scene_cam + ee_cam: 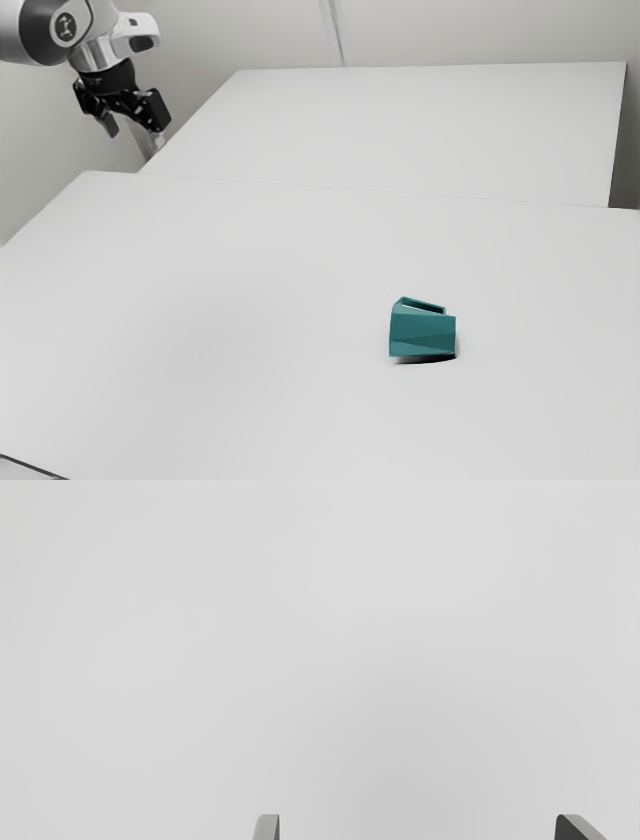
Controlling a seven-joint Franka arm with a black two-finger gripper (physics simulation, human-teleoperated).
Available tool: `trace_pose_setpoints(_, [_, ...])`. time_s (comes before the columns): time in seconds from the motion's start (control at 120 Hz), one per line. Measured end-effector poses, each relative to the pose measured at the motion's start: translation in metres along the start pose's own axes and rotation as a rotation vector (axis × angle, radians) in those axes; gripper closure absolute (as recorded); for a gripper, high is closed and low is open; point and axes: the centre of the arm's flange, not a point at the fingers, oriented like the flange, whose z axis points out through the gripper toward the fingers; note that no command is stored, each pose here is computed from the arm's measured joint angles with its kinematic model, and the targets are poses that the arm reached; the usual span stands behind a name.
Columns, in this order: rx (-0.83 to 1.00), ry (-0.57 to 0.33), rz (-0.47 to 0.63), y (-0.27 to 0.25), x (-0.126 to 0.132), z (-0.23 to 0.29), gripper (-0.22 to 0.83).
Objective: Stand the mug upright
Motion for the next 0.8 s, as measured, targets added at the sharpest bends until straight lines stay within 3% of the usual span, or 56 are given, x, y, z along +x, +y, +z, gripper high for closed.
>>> trace_pose_setpoints(0.25, [-0.005, 0.014, 0.047, 0.008, 0.003, 0.003, 0.00])
trace_pose_setpoints(0.367, [-0.039, -0.025, 0.070, 0.020, 0.013, 0.032, 0.00])
trace_pose_setpoints(0.558, [-0.308, -0.109, 0.041, 0.058, 0.040, 0.109, 0.00])
trace_pose_setpoints(0.8, [-0.653, -0.258, -0.110, 0.108, 0.022, 0.214, 0.00])
